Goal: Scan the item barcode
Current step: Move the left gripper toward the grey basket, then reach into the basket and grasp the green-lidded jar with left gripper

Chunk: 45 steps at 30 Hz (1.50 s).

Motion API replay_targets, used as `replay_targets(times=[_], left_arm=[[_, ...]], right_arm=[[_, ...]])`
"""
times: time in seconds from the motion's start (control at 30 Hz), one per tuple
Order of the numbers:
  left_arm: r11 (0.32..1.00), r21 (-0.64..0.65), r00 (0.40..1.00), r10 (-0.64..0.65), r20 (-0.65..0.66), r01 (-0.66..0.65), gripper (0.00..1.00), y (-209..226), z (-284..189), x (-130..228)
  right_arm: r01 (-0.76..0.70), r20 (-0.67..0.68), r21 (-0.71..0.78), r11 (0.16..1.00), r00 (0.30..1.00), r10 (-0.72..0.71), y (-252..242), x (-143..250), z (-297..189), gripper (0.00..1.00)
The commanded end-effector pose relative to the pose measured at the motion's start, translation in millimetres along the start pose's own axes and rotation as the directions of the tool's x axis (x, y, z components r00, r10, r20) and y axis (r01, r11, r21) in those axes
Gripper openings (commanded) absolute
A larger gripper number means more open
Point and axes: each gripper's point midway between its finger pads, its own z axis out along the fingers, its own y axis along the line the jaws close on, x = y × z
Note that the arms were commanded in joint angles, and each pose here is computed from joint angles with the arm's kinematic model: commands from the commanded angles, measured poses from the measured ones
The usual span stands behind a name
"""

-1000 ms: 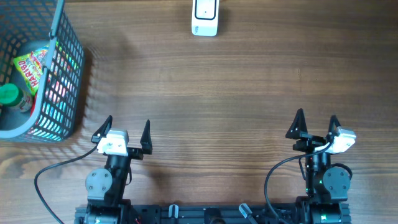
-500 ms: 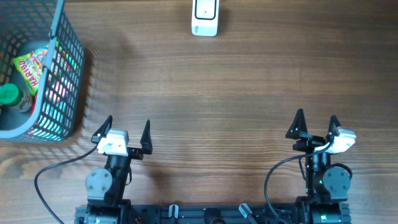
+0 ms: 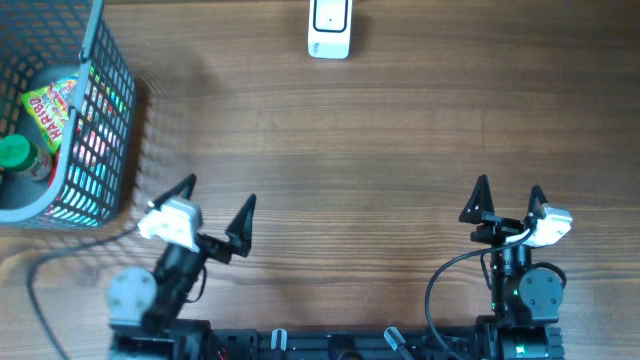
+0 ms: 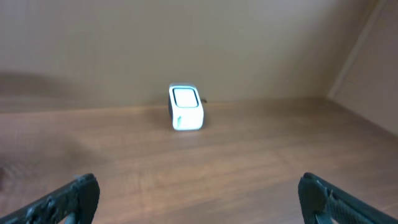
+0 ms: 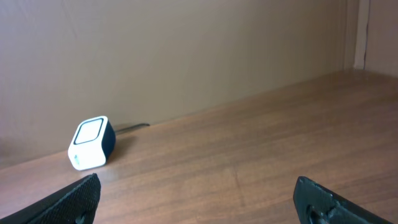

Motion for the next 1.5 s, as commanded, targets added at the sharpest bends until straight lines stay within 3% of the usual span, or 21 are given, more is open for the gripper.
replay_targets(times=[0.0, 0.2, 0.27, 0.5, 0.6, 0.67, 0.77, 0.8, 0.97, 1.13, 1.2, 1.3, 1.47], left_arm=[[0.993, 0.094, 0.992, -0.065, -0.106, 0.076, 1.0, -26, 1, -46], [0.904, 0.341, 0.92, -0.124, -0.371, 0.259, 1.0, -71, 14, -35], [0.895, 0.353, 0.914, -0.128, -0.385, 0.274, 1.0, -72, 22, -38], [0.923, -0.036, 0.859, -0.37, -0.354, 0.382, 1.0, -2, 65, -97], [0.914, -0.114, 0.855, -0.406, -0.324, 0.39, 1.0, 19, 71, -148], [0.889, -0.266, 0.86, -0.439, -0.259, 0.374, 1.0, 52, 68, -178], [0.689, -0.612, 0.839, -0.539, -0.076, 0.388, 1.0, 125, 38, -202], [0.585, -0.702, 0.813, -0.583, -0.014, 0.407, 1.0, 148, 22, -203], [0.334, -0.834, 0.72, -0.686, 0.105, 0.439, 1.0, 215, -16, -179], [0.132, -0.901, 0.623, -0.762, 0.174, 0.413, 1.0, 272, -42, -134], [0.018, -0.912, 0.58, -0.777, 0.245, 0.41, 1.0, 297, -51, -112], [-0.057, -0.924, 0.57, -0.772, 0.281, 0.378, 0.98, 324, -57, -86], [-0.137, -0.948, 0.624, -0.724, 0.295, 0.288, 0.98, 360, -66, -42]], right_arm=[[0.017, 0.002, -0.017, 1.0, 1.0, -0.016, 3, 0, 0, 1.0], [0.016, 0.002, -0.017, 1.0, 1.0, -0.016, 3, 0, 0, 1.0], [0.016, 0.002, -0.017, 1.0, 1.0, -0.016, 3, 0, 0, 1.0], [0.017, 0.002, -0.017, 1.0, 1.0, -0.016, 3, 0, 0, 1.0], [0.016, 0.002, -0.017, 1.0, 1.0, -0.016, 3, 0, 0, 1.0], [0.016, 0.002, -0.017, 1.0, 1.0, -0.016, 3, 0, 0, 1.0], [0.016, 0.002, -0.017, 1.0, 1.0, -0.016, 3, 0, 0, 1.0], [0.016, 0.002, -0.017, 1.0, 1.0, -0.016, 3, 0, 0, 1.0], [0.016, 0.002, -0.017, 1.0, 1.0, -0.016, 3, 0, 0, 1.0], [0.016, 0.002, -0.017, 1.0, 1.0, -0.016, 3, 0, 0, 1.0], [0.017, 0.002, -0.017, 1.0, 1.0, -0.016, 3, 0, 0, 1.0], [0.016, 0.002, -0.017, 1.0, 1.0, -0.016, 3, 0, 0, 1.0], [0.016, 0.002, -0.017, 1.0, 1.0, -0.016, 3, 0, 0, 1.0]])
